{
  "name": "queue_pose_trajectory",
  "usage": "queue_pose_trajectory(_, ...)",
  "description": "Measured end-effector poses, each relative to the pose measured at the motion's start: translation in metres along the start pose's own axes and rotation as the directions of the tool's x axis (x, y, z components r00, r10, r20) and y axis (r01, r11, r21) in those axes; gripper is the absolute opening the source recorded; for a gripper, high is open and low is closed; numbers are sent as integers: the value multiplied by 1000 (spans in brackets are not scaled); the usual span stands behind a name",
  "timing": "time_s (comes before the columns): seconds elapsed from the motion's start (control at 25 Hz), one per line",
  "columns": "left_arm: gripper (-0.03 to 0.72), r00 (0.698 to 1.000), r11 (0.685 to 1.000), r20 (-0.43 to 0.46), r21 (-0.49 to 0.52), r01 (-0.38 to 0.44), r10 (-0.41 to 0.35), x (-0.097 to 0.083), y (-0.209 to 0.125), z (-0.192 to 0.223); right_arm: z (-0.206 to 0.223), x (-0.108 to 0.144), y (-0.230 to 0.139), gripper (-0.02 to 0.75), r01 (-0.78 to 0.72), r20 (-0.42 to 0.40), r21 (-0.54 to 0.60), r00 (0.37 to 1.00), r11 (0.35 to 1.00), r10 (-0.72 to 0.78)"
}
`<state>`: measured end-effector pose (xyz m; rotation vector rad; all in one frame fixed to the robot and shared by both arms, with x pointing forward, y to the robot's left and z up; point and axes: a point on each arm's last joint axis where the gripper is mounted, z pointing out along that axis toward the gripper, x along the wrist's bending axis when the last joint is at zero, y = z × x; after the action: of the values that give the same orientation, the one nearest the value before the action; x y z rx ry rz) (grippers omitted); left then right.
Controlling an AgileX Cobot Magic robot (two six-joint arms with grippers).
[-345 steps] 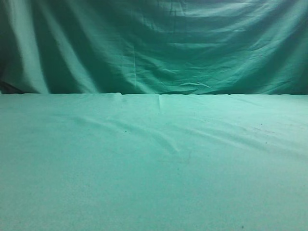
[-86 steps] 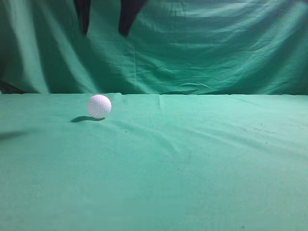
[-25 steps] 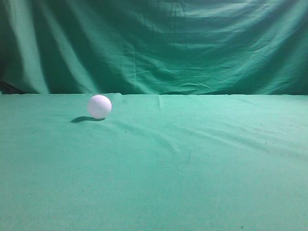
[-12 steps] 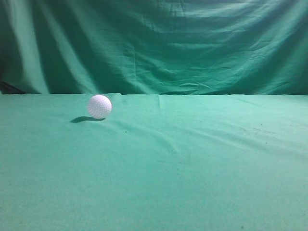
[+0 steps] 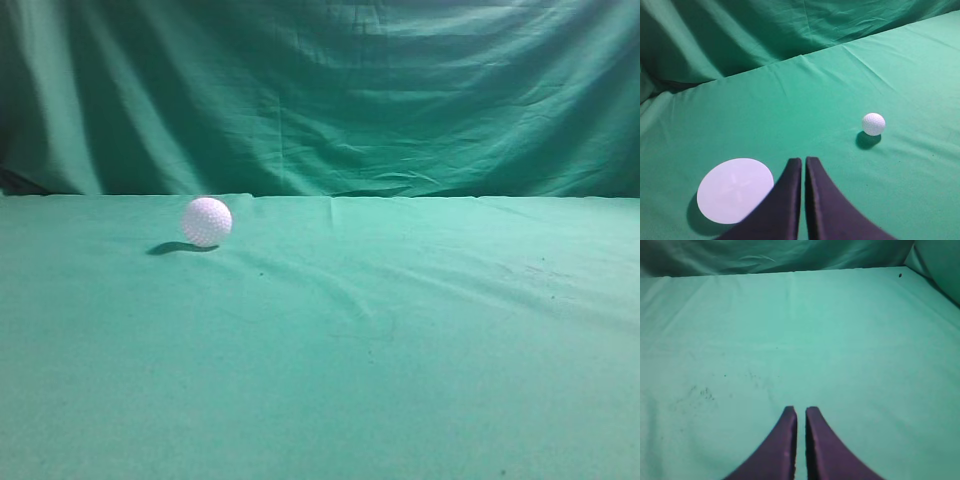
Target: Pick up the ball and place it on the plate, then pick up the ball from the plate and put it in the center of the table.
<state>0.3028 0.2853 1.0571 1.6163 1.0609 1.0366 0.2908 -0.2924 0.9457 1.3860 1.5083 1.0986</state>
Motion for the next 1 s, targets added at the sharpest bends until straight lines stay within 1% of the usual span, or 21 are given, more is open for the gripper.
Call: queue_pose_trajectory(1.0,0,1000,1000,0,2,0,0,0,0,0,0,0,0,55,-3,3,1,1000,1000,3)
